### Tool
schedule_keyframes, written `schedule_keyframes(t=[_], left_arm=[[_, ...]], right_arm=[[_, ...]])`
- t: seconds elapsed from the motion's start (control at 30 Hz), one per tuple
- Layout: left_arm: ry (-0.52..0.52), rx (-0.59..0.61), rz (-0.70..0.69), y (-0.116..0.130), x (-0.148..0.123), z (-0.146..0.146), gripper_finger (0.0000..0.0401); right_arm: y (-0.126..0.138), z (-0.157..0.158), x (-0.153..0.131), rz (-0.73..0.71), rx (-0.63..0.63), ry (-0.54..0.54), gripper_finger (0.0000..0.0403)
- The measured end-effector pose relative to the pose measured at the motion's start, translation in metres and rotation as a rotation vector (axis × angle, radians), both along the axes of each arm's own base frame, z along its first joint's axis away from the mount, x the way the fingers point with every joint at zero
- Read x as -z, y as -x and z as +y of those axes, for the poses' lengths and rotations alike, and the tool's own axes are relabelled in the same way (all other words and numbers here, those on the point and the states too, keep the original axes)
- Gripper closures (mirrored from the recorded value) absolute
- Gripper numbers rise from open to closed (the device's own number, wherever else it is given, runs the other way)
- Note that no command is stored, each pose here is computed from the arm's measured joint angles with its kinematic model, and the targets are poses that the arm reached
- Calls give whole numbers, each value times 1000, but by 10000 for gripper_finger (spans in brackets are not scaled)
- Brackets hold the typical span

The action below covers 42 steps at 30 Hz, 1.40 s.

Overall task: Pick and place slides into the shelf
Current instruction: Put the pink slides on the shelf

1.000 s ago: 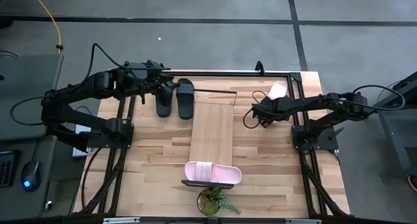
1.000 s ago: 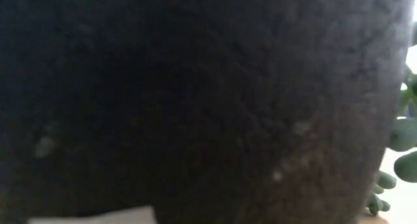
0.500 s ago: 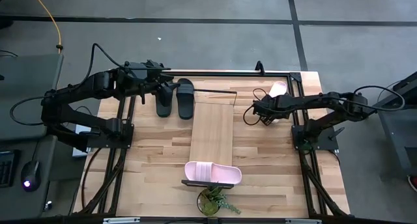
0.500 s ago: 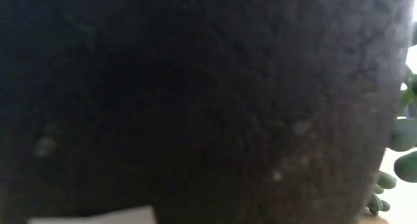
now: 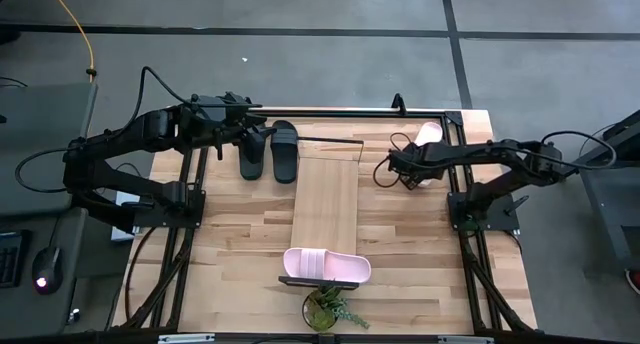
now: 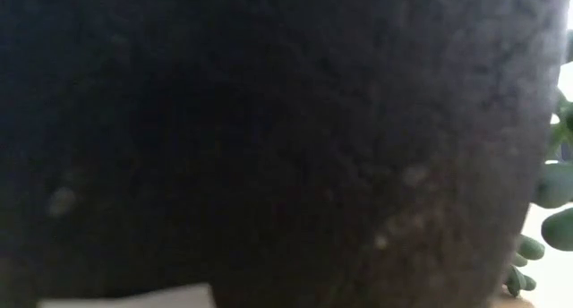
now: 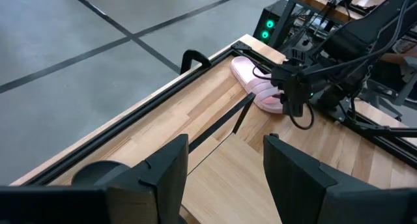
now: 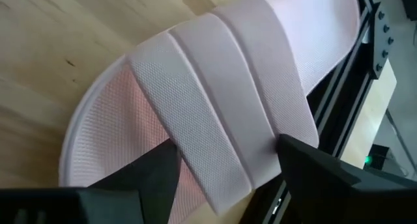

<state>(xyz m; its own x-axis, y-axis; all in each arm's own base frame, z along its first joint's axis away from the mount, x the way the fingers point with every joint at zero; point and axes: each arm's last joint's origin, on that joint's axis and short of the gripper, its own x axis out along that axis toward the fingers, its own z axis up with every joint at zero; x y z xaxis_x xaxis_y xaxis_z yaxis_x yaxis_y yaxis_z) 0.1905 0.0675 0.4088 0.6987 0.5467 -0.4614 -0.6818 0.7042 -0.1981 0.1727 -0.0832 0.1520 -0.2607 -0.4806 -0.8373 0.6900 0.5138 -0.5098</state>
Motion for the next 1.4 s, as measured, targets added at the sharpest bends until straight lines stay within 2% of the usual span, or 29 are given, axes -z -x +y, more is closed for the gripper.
schedule_keyframes(t=[0.1,0.4,0.47,0.73,1.03,1.4], left_arm=[[0,0,0,0,0,0,217],[0,0,0,0,0,0,217],[0,0,0,0,0,0,217],[0,-1,0,0,0,0,217],[-4,-5,2,0,0,0,217],[-7,-3,9,0,0,0,217]], right_arm=[[-3,-1,6,24,-8,-25,201],[-7,0,14,0,29,-82,373],[-8,0,15,-17,30,-98,394],[-11,-1,7,-24,44,-104,400],[-24,-8,-31,-41,0,-33,402],[-39,-10,-67,-67,-46,-9,403]])
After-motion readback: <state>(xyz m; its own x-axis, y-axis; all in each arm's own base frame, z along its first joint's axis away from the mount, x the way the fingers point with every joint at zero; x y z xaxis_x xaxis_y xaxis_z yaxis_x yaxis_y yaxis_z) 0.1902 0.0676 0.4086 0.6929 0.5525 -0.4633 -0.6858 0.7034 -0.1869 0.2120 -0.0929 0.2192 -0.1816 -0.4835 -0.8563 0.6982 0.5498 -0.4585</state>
